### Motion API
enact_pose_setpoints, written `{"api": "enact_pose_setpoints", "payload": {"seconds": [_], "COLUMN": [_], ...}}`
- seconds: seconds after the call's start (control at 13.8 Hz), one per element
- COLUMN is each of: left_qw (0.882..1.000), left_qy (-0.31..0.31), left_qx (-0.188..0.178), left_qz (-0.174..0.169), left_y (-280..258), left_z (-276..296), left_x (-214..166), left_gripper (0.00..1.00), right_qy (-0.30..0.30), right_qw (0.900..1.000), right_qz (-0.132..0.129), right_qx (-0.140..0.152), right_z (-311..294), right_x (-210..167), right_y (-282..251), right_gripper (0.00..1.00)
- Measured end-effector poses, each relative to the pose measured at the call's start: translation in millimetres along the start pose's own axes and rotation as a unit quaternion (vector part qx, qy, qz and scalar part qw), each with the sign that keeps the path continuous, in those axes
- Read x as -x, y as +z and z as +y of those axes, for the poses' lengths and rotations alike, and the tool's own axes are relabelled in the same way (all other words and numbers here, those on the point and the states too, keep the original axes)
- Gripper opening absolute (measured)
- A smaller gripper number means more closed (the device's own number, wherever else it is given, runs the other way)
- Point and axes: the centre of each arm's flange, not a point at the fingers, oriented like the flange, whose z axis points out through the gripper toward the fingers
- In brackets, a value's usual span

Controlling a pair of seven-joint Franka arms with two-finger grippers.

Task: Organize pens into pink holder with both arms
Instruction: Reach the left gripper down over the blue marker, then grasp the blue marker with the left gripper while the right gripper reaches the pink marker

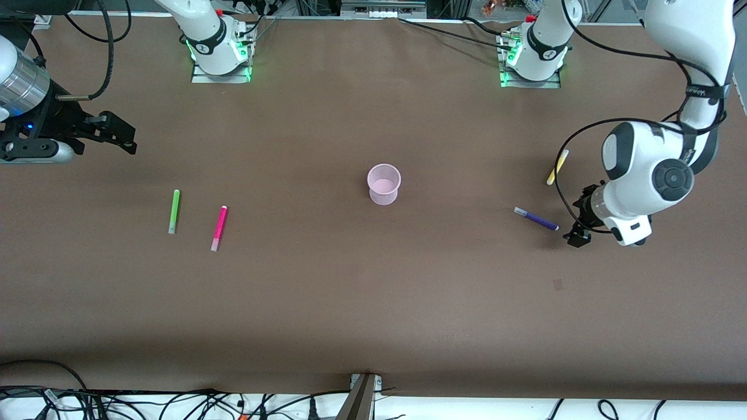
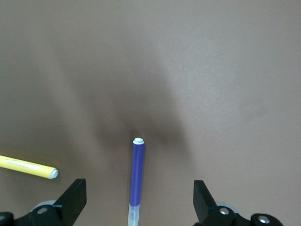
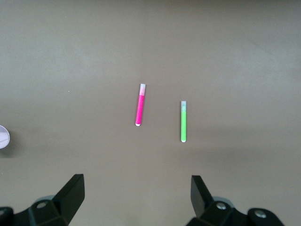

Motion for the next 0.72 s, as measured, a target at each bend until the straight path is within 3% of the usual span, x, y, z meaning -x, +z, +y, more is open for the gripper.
{"api": "enact_pose_setpoints", "payload": {"seconds": [0.43,0.72], "left_qw": [1.000,0.999], "left_qy": [-0.019,-0.028], "left_qx": [0.010,0.015], "left_qz": [0.000,0.001], "left_y": [63,79], "left_z": [8,6], "left_x": [-2,-1], "left_gripper": [1.00,1.00], "right_qy": [0.000,-0.004], "right_qw": [1.000,0.999], "right_qz": [-0.005,-0.049], "right_qx": [0.005,0.019], "right_z": [1,0], "right_x": [-3,-22], "right_y": [6,58], "right_gripper": [1.00,1.00]}}
